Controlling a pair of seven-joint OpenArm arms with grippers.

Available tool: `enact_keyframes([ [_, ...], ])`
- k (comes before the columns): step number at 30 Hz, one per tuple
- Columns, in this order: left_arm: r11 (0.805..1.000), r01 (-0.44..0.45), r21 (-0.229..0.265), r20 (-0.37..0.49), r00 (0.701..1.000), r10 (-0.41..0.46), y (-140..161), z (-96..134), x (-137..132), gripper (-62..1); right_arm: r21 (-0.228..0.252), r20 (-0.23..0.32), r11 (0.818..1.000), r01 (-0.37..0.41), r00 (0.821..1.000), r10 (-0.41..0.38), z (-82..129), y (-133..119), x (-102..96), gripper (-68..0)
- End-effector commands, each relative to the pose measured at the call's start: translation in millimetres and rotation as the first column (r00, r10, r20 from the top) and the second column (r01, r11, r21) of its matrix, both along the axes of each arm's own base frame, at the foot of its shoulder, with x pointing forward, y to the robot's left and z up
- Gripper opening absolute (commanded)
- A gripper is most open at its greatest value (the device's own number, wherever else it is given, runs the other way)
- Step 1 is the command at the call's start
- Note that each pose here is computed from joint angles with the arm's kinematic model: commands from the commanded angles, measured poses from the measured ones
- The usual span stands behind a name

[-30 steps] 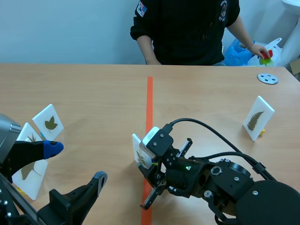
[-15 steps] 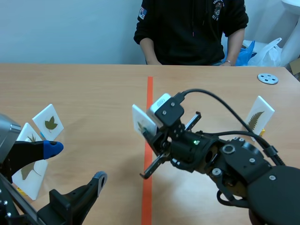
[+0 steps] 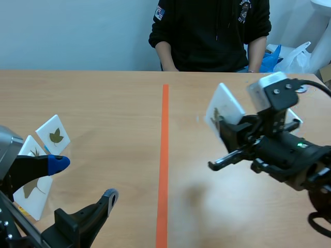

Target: Sort the leaf by its shape. The table is split by an orange tape line. A compound leaf with several leaflets goes to the left side, a simple leaf with one blade goes to the right side. Return to the home posture when a red brick is placed on the table.

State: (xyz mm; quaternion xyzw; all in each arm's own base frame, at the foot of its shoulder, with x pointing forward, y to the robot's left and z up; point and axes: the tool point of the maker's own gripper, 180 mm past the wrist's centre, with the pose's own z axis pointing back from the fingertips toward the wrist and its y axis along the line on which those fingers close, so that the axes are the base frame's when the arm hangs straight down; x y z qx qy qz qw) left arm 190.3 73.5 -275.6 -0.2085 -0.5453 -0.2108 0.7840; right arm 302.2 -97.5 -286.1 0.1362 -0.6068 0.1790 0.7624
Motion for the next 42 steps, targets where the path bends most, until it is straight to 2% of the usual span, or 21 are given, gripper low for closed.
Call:
enact_keyframes([
  [1,1.000,-0.004,-0.023,0.032,0.999,0.005,-2.6,10.3,3.7,1.4,0.002,0.007,0.999,0.044,0.999,-0.044,3.5,-17.9,6.0,-63.8],
  [4,1.000,-0.004,-0.024,0.033,0.999,0.005,-2.6,10.4,3.8,1.4,-0.029,-0.033,0.992,0.124,0.992,-0.125,-5.1,-47.9,8.1,-63.8],
  [7,1.000,-0.004,-0.023,0.032,0.999,0.005,-2.6,10.3,3.8,1.4,-0.043,-0.057,0.974,0.222,0.973,-0.224,-17.1,-75.8,11.3,-63.8],
  [9,1.000,-0.004,-0.023,0.032,0.999,0.005,-2.6,10.3,3.8,1.4,-0.038,-0.084,0.965,0.260,0.961,-0.262,-28.8,-87.3,13.2,-63.8],
  [13,1.000,-0.004,-0.024,0.033,0.999,0.005,-2.6,10.4,3.8,1.4,-0.041,-0.125,0.953,0.301,0.945,-0.304,-51.0,-101.9,19.8,-63.8],
  [17,1.000,-0.004,-0.024,0.033,0.999,0.005,-2.6,10.4,3.8,1.4,-0.046,-0.130,0.934,0.355,0.925,-0.358,-63.0,-117.6,28.0,-63.8],
  [23,1.000,-0.004,-0.024,0.033,0.999,0.005,-2.6,10.4,3.8,1.4,-0.053,-0.147,0.920,0.389,0.908,-0.393,-77.0,-129.0,34.9,-63.8],
  [27,1.000,-0.004,-0.024,0.033,0.999,0.005,-2.6,10.4,3.8,1.4,-0.089,-0.146,0.886,0.455,0.874,-0.463,-88.1,-145.4,31.8,-63.8],
  [31,1.000,-0.004,-0.024,0.033,0.999,0.005,-2.6,10.4,3.8,1.4,-0.092,-0.150,0.882,0.462,0.870,-0.471,-91.2,-147.4,29.8,-63.1],
  [36,1.000,-0.004,-0.024,0.033,0.999,0.005,-2.6,10.4,3.8,1.4,-0.092,-0.150,0.883,0.461,0.870,-0.470,-91.0,-147.3,29.9,-51.6],
  [42,1.000,-0.004,-0.024,0.033,0.999,0.005,-2.6,10.5,3.9,1.4,-0.090,-0.146,0.884,0.459,0.871,-0.468,-89.6,-147.1,30.1,-26.1],
])
